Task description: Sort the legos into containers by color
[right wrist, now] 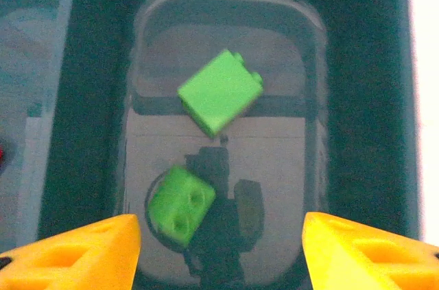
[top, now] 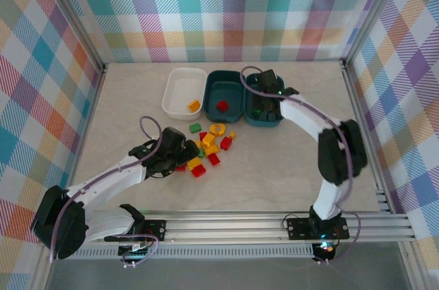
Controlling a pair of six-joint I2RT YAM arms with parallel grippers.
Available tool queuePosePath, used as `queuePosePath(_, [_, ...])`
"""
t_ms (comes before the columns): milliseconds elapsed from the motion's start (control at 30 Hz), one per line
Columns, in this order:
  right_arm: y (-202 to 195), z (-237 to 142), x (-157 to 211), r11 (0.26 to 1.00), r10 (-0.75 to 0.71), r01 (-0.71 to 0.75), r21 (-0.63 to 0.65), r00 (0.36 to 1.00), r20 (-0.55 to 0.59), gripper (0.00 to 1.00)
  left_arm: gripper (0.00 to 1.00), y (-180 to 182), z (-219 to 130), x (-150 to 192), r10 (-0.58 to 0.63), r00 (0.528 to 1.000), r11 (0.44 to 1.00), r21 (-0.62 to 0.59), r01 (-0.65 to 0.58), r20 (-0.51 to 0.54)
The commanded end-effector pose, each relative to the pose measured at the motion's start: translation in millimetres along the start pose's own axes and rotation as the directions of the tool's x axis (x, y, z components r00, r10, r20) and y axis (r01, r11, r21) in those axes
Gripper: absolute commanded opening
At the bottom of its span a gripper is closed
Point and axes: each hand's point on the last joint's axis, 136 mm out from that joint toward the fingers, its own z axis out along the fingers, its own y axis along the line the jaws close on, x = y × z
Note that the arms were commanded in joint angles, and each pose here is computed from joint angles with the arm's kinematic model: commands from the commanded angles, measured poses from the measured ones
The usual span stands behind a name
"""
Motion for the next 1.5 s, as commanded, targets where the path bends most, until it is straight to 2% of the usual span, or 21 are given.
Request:
queuePosePath(0, [71.4,-40.3,23.6,0.978,-0.038,0.052,-0.201,0.997,0.074,0.60,1.00,19.6,-13.0,-15.9,0.000,0.995,0.999,-0.054,0.006,0.101])
queuePosePath(133, [133.6,-42.1,81.4,0.945,-0.175,0.170,-0.279,0.985,0.005,0.51,1.00,46.3,-12.1,-23.0,-0.075,0.993,0.992,-0.094,0.084,0.093])
queuePosePath(200, [159.7,-40.8,104.9,0.916,-0.267,0.252,-0.313,0.964,-0.007,0.51,1.00,56.1,-12.5,-22.8,-0.105,0.990,0.989,-0.099,0.114,0.089])
queuePosePath(300, [179.1,-34.6,131.2,0.902,-0.329,0.293,-0.318,0.942,-0.063,0.54,1.00,70.1,-12.8,-19.4,-0.136,0.986,0.985,-0.096,0.145,0.100])
queuePosePath(400, [192.1,-29.6,154.3,0.887,-0.354,0.290,-0.360,0.927,-0.125,0.60,1.00,79.5,-12.8,-14.0,-0.173,0.979,0.981,-0.074,0.181,0.103])
queuePosePath(533, [194.7,-28.1,177.3,0.865,-0.418,0.341,-0.369,0.895,-0.154,0.63,1.00,85.5,-13.9,-6.7,-0.188,0.978,0.980,-0.052,0.193,0.094])
queuePosePath(667, [193.7,-20.8,194.0,0.864,-0.426,0.333,-0.377,0.883,-0.196,0.64,1.00,92.2,-10.8,-0.9,-0.194,0.977,0.978,-0.054,0.200,0.088])
queuePosePath(933, [192.5,-13.4,197.8,0.862,-0.447,0.361,-0.356,0.871,-0.201,0.58,1.00,91.2,-8.5,1.6,-0.192,0.979,0.980,-0.049,0.195,0.074])
queuePosePath(1167, [188.5,-17.9,209.7,0.856,-0.464,0.377,-0.353,0.862,-0.203,0.37,1.00,91.5,-9.4,0.2,-0.183,0.980,0.981,-0.050,0.187,0.081])
queuePosePath(1333, [180.2,-56.2,190.1,0.847,-0.445,0.363,-0.389,0.884,-0.142,0.35,1.00,87.2,-9.8,0.5,-0.179,0.981,0.983,-0.039,0.182,0.069])
queuePosePath(1467, [166.5,-89.5,149.6,0.855,-0.422,0.388,-0.345,0.906,-0.027,0.36,1.00,75.3,-9.9,-0.2,-0.179,0.983,0.984,0.001,0.179,0.047])
